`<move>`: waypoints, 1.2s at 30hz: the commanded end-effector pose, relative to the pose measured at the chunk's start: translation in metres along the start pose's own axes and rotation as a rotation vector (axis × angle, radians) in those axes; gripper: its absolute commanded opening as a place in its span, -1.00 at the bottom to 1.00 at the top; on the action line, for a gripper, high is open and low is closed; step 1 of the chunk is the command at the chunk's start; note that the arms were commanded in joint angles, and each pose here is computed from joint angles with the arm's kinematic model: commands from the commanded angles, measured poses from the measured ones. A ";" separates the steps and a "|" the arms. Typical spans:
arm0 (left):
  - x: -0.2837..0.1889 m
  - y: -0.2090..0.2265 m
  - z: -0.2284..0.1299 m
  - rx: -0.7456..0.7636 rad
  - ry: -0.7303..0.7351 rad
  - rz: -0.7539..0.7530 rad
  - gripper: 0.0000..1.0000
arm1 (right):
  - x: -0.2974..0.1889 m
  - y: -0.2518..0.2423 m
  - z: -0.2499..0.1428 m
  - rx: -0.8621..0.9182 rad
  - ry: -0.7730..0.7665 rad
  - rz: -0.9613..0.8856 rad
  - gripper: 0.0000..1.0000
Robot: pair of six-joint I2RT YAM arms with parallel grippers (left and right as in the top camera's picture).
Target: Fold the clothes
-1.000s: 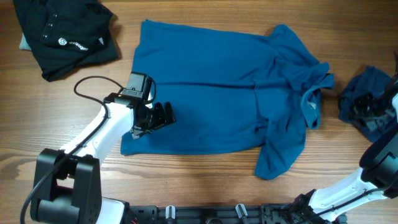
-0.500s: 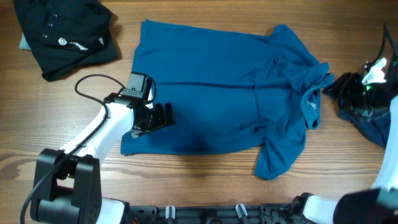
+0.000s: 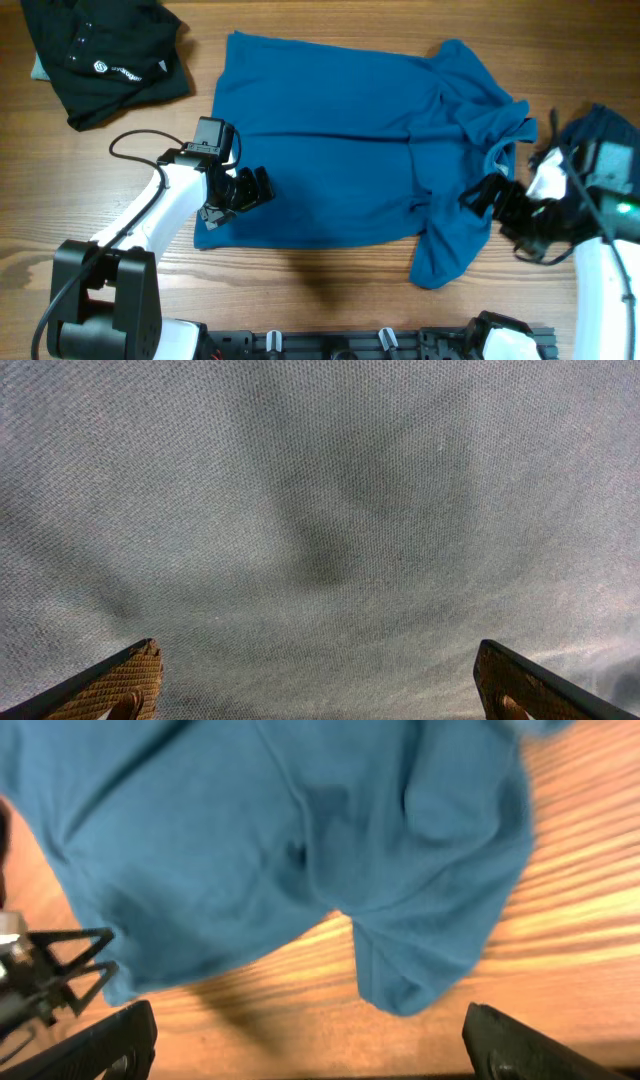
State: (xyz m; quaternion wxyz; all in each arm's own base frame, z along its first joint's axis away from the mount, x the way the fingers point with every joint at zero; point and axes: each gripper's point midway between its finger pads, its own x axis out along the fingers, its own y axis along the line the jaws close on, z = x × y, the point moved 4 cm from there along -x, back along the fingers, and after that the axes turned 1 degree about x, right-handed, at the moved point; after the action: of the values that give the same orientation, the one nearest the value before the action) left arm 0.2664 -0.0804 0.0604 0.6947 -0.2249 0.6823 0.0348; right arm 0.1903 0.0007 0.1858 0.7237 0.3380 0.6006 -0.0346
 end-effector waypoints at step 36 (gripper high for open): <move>0.003 -0.003 0.005 -0.008 -0.012 -0.027 1.00 | 0.106 -0.078 -0.046 0.361 0.107 -0.159 0.51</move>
State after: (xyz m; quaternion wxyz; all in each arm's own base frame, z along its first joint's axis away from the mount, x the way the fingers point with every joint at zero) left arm 0.2737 -0.0828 0.0617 0.7053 -0.2302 0.6700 0.0254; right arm 0.1503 0.0030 0.0599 0.6227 0.4155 0.6421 -0.1655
